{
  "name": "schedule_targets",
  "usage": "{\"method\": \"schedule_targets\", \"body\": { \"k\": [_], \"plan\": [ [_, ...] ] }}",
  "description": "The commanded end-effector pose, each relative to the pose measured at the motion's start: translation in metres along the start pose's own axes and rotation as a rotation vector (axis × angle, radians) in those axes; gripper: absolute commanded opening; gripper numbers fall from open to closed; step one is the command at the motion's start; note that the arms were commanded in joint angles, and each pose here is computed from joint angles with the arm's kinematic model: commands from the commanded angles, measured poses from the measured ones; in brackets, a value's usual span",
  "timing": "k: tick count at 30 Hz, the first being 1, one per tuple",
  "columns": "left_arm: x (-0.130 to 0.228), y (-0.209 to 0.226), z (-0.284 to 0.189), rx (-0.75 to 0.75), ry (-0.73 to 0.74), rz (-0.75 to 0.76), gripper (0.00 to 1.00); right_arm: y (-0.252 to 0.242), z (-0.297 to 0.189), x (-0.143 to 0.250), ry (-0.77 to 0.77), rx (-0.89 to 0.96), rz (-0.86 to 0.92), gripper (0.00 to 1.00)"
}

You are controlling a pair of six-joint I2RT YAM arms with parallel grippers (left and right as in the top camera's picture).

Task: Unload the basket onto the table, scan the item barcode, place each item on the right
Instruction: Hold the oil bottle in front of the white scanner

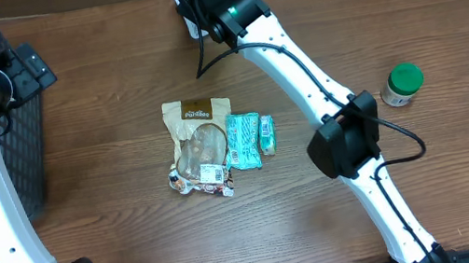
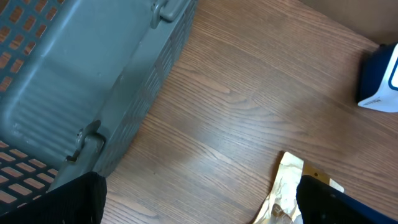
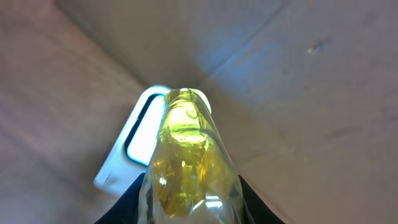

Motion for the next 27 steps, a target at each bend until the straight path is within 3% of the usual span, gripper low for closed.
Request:
{"method": "schedule_targets", "body": {
  "k": [1,12,27],
  "plan": [
    [-0.002,-0.001,0.000,0.003,-0.003,0.004,1.00,-0.018,0.001,-0.015,-0.067,0.075,-0.017,0.04],
    [-0.002,-0.001,0.000,0.003,-0.003,0.004,1.00,-0.022,0.027,-0.007,-0.105,0.170,0.013,0.04],
    [-0.002,-0.001,0.000,0.003,-0.003,0.004,1.00,-0.018,0.040,0.003,-0.096,0.148,-0.117,0.04]
  ]
}}
Point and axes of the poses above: each gripper's point midway between its finger pads, its own z axis out along the fingers, its own y axis along the line the jaws close on, x = y × z, the point moved 3 cm from there along -z, back along the fingers, and after that the axes turned 10 degrees about z, right-handed, at the moved point
